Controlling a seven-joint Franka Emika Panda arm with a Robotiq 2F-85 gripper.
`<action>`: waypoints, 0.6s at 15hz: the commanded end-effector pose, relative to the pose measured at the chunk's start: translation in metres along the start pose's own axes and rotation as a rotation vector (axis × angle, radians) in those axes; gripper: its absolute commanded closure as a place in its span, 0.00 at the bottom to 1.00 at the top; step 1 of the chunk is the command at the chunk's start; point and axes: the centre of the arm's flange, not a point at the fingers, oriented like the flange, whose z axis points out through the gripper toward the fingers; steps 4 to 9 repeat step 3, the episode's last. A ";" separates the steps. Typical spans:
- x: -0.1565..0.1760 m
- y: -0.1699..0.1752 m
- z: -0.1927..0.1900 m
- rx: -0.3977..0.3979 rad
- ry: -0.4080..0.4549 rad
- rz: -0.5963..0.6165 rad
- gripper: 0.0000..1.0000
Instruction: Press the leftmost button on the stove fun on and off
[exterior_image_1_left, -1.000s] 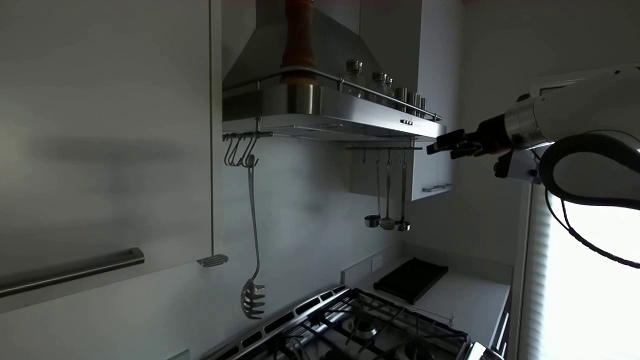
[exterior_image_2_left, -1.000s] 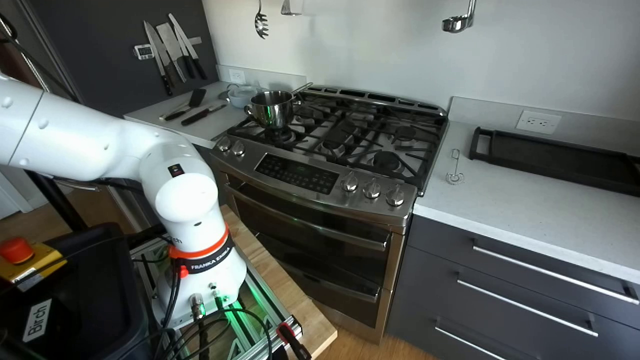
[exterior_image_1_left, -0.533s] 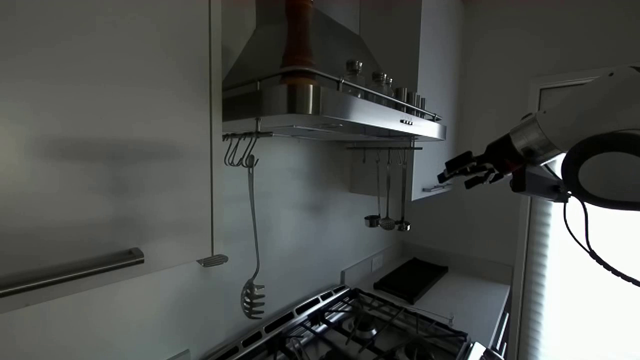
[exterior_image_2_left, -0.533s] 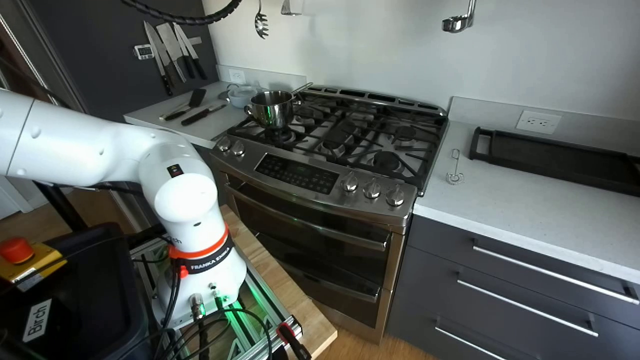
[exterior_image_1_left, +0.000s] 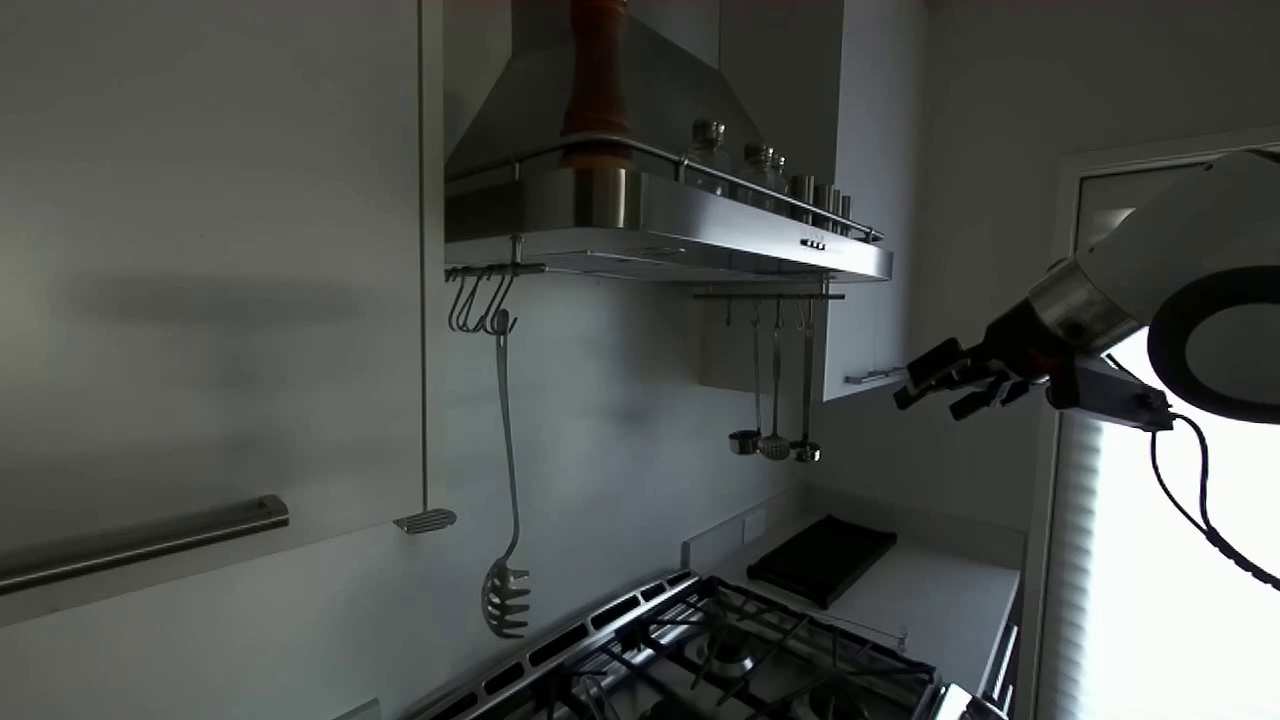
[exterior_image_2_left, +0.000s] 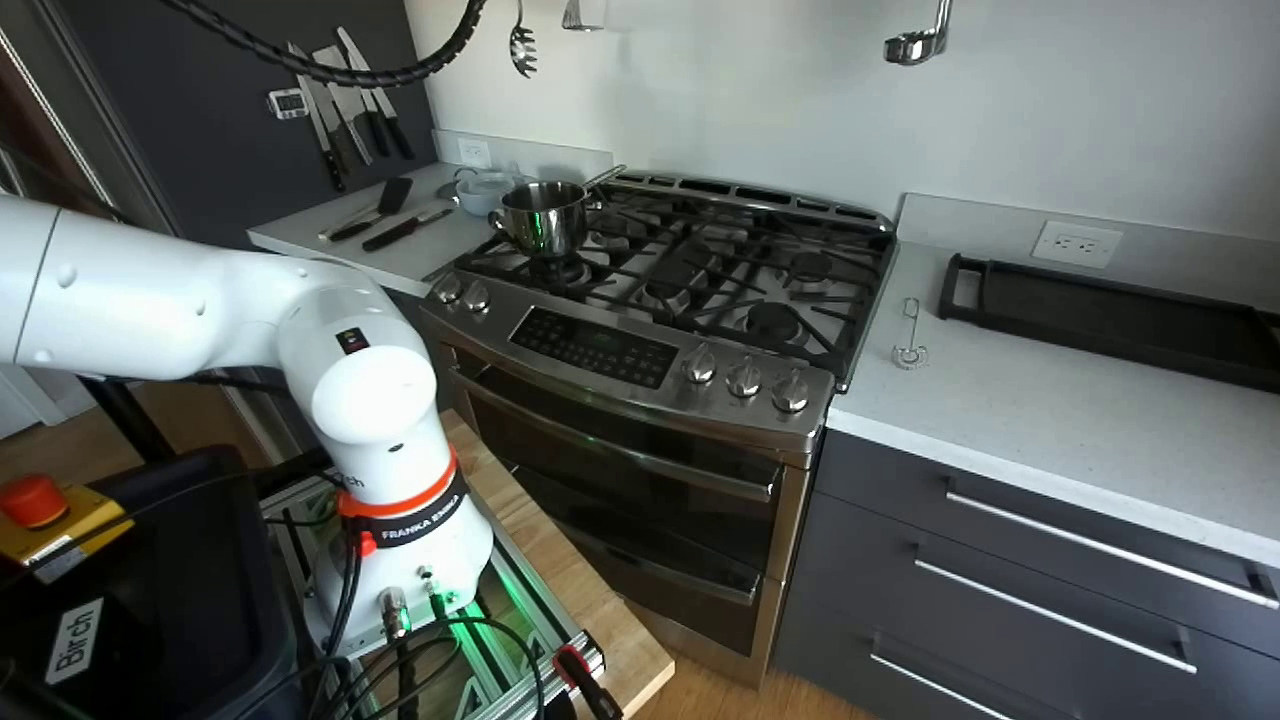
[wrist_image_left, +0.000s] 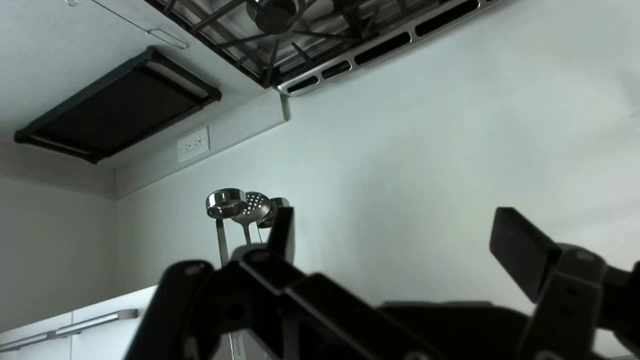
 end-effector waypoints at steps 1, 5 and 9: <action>-0.002 0.003 0.003 0.005 -0.017 -0.005 0.00; -0.003 0.007 0.006 0.016 -0.034 -0.013 0.00; -0.003 0.007 0.006 0.016 -0.034 -0.013 0.00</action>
